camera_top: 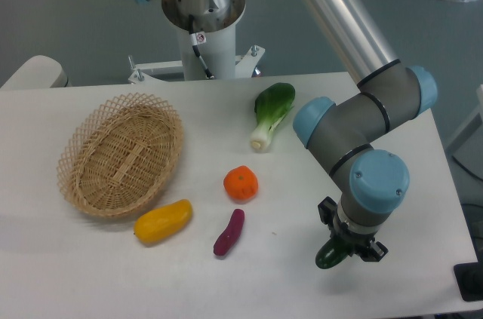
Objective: Place the cucumber in the basket
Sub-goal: 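Lower the gripper and close it around the green cucumber, then lift the cucumber and carry it over the wicker basket, then lower the cucumber into the basket and open the gripper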
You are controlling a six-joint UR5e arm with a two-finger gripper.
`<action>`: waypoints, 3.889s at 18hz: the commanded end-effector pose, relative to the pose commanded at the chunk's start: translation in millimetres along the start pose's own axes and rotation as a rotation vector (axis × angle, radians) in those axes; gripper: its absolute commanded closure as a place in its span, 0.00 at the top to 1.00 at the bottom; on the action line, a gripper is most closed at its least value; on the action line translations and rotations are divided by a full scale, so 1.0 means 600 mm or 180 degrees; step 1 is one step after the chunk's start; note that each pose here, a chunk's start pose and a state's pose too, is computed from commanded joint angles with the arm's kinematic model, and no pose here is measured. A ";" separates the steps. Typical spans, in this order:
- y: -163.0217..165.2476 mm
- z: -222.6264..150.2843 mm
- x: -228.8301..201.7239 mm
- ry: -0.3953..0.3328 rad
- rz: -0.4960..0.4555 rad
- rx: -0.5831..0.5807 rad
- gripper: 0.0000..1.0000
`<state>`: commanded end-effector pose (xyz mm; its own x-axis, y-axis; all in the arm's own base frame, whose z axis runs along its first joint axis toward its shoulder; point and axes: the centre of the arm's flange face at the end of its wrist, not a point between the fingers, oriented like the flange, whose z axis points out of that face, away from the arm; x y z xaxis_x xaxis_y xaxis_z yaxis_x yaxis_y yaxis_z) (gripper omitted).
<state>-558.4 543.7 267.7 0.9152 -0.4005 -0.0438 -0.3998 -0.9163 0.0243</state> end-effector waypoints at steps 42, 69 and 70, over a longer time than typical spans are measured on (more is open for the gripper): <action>-0.263 -0.076 0.649 0.0605 0.0436 0.0076 0.10; -0.331 -0.056 0.593 0.0374 0.0057 0.0174 1.00; -0.328 -0.069 0.574 0.0327 0.0019 0.0211 1.00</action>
<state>-162.5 586.2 289.5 0.9118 -0.4065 0.0589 -0.4046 -0.9135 -0.0419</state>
